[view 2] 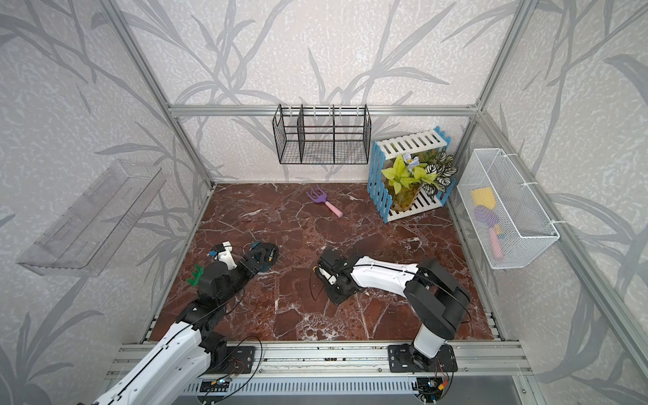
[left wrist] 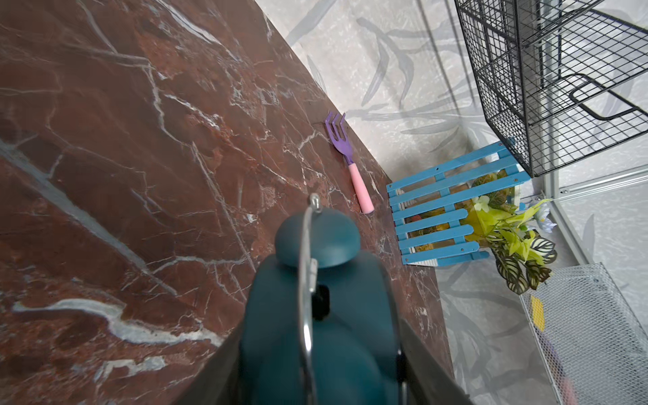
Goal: Remove the battery from the alarm
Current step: Move the screwdriver to the center of the board, then pick up the screwdriver from the center of the board.
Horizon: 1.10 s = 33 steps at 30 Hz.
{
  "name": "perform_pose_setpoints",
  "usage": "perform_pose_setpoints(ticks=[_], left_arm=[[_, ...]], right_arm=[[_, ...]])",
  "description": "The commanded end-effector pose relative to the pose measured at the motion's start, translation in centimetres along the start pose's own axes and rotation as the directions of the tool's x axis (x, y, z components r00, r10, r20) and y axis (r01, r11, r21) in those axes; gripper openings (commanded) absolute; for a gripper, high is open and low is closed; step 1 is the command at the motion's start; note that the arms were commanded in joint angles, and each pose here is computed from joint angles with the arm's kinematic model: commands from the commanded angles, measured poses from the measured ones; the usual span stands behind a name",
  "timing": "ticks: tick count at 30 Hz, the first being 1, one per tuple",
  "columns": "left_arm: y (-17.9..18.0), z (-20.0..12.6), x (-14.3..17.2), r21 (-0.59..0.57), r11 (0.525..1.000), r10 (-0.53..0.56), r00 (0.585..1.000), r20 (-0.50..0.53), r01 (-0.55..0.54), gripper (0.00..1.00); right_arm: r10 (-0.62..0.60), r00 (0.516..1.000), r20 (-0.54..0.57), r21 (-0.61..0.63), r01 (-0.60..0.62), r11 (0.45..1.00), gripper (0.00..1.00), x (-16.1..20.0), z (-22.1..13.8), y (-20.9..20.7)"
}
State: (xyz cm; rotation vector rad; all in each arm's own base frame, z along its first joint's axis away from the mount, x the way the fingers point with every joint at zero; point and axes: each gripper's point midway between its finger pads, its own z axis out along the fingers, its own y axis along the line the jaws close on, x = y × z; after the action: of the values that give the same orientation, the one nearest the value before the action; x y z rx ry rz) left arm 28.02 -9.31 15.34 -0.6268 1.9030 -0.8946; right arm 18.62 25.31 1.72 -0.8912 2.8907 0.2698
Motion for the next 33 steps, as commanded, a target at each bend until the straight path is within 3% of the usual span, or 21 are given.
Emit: perform_pose_setpoints(ticks=[1, 7, 13, 24, 33], left_arm=[[-4.5, 0.2, -1.4, 0.18, 0.984, -0.005, 1.0, 0.024, 0.0, 0.21], [-3.8, 0.7, -1.3, 0.152, 0.988, 0.004, 1.0, 0.023, -0.008, 0.21], [-2.8, -0.2, -2.2, 0.102, 0.995, 0.011, 0.996, 0.089, -0.02, 0.21], [-2.6, -1.6, -3.1, 0.085, 0.995, 0.035, 0.989, 0.141, -0.048, 0.22], [-3.0, -1.6, -3.2, 0.094, 0.994, 0.038, 0.99, 0.135, -0.051, 0.22]], right_arm=[[0.091, 0.996, 0.012, 0.049, -0.092, 0.995, 0.09, 0.3, 0.0, -1.3], [0.066, 0.997, 0.051, 0.058, -0.069, 0.996, 0.31, -2.4, -1.0, -0.8], [0.03, 0.997, -0.066, 0.085, -0.024, 0.996, 0.42, -4.6, 0.1, -0.3], [-0.062, 0.981, -0.181, 0.13, 0.086, 0.988, 0.36, -7.9, 1.1, -0.1], [-0.066, 0.961, -0.267, 0.147, 0.108, 0.983, 0.39, -8.6, 2.6, -0.9]])
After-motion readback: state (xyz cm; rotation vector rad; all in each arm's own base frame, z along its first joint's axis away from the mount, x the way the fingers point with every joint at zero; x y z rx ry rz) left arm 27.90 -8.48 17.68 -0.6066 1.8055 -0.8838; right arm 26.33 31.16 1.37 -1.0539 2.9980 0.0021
